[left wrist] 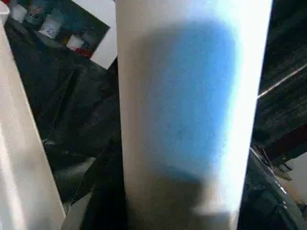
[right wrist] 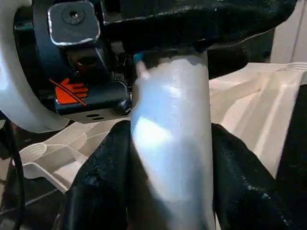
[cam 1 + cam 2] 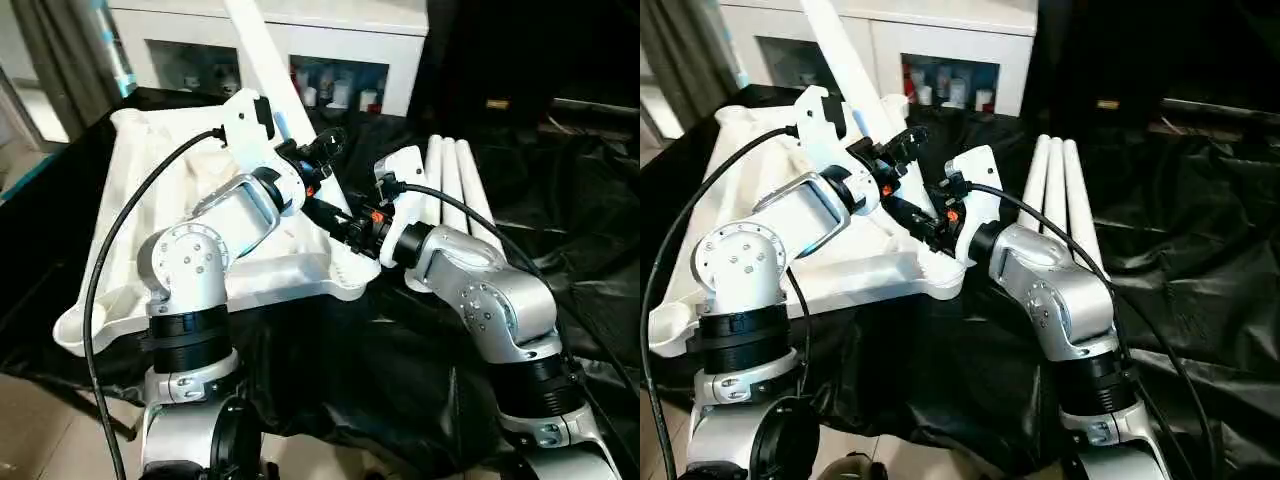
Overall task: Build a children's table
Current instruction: Pick table leg
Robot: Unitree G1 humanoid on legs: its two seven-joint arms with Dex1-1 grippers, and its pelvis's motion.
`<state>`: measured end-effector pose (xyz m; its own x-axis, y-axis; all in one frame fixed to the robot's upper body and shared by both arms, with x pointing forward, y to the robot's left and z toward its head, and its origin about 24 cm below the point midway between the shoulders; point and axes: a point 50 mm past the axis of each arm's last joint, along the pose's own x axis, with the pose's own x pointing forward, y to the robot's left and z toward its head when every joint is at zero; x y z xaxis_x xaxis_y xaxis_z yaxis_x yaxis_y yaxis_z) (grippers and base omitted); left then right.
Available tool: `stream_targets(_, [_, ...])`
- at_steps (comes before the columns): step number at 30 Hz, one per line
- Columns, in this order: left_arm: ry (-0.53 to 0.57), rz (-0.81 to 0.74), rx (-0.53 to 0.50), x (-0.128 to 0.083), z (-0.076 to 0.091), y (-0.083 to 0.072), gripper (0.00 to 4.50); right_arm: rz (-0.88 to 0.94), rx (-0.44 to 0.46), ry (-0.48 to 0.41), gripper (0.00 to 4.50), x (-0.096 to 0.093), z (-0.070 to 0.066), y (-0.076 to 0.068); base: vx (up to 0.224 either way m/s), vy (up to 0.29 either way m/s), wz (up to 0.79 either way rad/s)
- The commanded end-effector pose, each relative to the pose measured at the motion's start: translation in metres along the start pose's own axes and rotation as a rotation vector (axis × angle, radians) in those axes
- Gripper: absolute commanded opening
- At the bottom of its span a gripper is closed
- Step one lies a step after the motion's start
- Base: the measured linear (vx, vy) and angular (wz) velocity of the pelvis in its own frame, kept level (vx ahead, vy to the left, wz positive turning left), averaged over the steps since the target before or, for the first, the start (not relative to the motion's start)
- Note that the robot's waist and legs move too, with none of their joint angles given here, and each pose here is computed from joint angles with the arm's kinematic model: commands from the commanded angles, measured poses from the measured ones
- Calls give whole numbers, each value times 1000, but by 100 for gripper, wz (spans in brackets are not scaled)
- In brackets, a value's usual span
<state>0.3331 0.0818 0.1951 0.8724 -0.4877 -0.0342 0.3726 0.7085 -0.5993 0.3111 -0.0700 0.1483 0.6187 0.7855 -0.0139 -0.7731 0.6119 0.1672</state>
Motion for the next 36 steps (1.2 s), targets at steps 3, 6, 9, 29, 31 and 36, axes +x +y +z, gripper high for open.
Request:
stream_targets(3, [-21, -31, 43, -2, 4, -3, 189, -28, -37, -28, 184, 1, 8, -3, 0, 0, 0])
stream_targets(6, [-14, -107, 74, -5, 6, -7, 188, -17, 2, -47, 254, -1, 10, -5, 0, 0, 0])
stream_targets(9, [4, -211, 115, -8, 7, -12, 188, 23, 85, -65, 260, -7, 13, -8, 0, 0, 0])
stream_targets(29, [198, -1012, 146, -45, 9, -47, 188, 450, 313, 139, 269, -61, 8, -4, 0, 0, 0])
stream_targets(31, [190, -1023, 139, -45, 9, -47, 188, 453, 315, 146, 266, -61, 7, -2, 0, 0, 0])
stream_targets(36, [179, -1022, 127, -45, 10, -45, 188, 451, 326, 162, 218, -60, 4, -1, 0, 0, 0])
